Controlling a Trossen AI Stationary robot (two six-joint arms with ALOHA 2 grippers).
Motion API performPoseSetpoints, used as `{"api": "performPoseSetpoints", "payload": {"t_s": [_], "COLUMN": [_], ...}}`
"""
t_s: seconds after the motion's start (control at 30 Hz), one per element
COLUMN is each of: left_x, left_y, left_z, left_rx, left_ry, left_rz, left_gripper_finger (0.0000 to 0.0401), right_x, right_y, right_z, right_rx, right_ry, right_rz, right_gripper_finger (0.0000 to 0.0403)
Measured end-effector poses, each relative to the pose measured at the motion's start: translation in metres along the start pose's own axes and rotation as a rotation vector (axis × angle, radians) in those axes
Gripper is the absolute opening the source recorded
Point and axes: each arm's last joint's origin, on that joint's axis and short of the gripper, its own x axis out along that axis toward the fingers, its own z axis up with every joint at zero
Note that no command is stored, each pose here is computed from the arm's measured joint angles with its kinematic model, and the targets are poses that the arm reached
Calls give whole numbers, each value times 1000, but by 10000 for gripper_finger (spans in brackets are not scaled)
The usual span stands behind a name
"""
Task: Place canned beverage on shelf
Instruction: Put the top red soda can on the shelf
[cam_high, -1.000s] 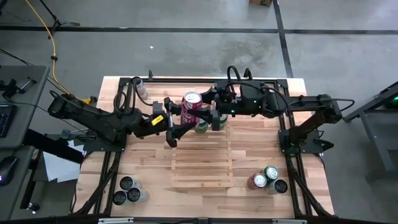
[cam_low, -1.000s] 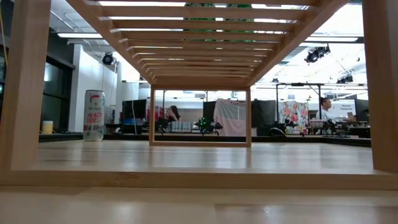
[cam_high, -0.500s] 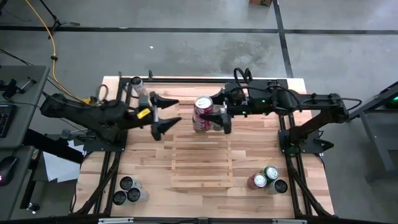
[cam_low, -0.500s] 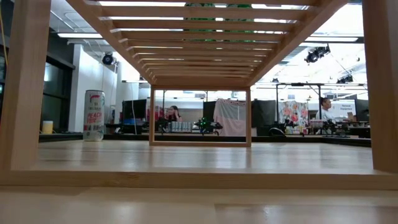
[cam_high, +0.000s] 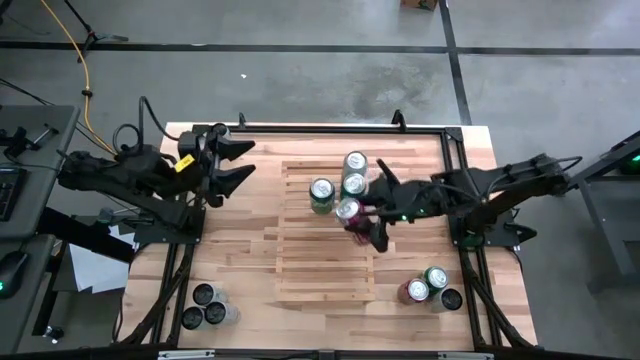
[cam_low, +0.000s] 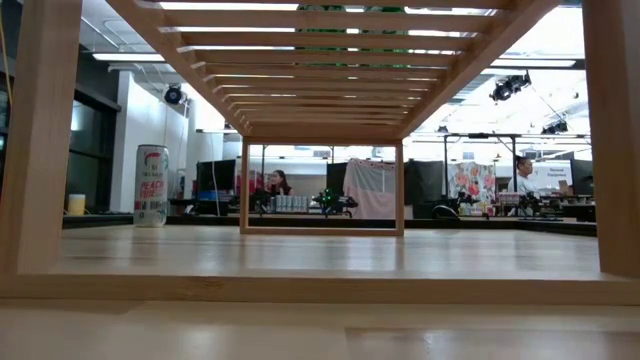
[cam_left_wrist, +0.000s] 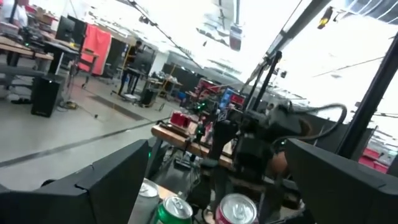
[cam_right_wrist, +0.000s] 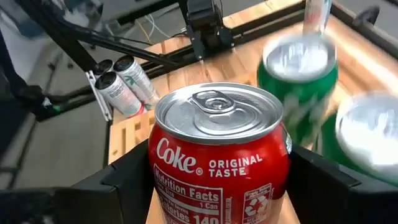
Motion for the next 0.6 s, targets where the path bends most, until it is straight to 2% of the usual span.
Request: {"api": "performPoseSetpoints", "payload": {"t_s": [0.1,0.23,0.33,0.6], "left_x": [0,0,0,0], "left_y": [0,1,2,3], "left_z": [0,1,1,2], "left_rx": [-1,-1,-1,-3], "left_ry": [-5,-16,-25,-35], "left_rz": [12,47,71,96], "left_gripper_finger": [368,368,368,368], "right_x": [1,6,15,21], "right_y": [-5,-8,-11,-18], "right_z": [-26,-42,-51,-59], "right_rx": [63,101,53,-131], "right_ry": [-61,-243,-295,-303], "right_rz": [31,118,133,40], "right_gripper_finger": [278,278,278,278]}}
